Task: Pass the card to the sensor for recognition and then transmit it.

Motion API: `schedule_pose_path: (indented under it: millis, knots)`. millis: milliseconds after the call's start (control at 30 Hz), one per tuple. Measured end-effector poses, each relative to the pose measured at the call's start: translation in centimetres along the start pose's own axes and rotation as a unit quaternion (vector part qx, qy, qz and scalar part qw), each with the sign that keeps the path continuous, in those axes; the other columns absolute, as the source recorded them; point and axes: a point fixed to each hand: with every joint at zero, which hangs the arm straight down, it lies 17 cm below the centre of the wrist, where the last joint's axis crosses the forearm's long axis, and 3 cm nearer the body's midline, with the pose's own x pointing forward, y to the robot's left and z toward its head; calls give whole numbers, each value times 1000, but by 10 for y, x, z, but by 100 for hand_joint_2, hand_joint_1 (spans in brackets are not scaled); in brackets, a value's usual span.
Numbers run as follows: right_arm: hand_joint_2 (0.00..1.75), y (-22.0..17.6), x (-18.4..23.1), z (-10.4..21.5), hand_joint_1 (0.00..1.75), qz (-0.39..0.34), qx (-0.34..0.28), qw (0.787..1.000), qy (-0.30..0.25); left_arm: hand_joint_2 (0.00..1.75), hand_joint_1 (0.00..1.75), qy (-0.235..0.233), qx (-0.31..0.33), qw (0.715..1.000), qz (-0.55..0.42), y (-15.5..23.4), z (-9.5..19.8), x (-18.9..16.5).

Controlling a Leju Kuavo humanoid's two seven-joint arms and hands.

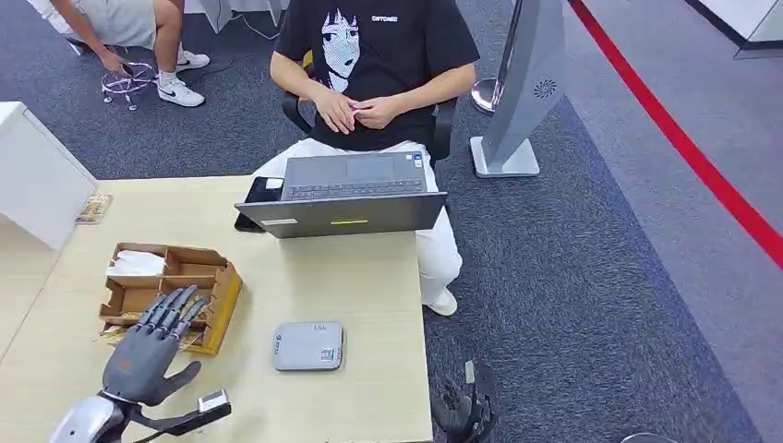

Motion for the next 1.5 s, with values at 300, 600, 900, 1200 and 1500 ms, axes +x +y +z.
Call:
schedule_pose_path:
  millis: [300,600,900,1200,1500]
  knots:
    - [175,0,0,0,0,1,0,1000,0,175,0,22,13,999,-22,10,3,-20]
    - [175,0,0,0,0,2,1,1000,-1,175,0,37,16,999,-29,15,7,-35]
    - [175,1,1,0,0,15,2,1000,-2,175,0,38,4,999,-28,7,10,-37]
    - [175,2,1,0,0,18,4,1000,-2,175,0,39,0,999,-28,4,11,-39]
    - [175,2,1,0,0,19,4,1000,-3,175,175,40,-12,999,-25,-1,12,-40]
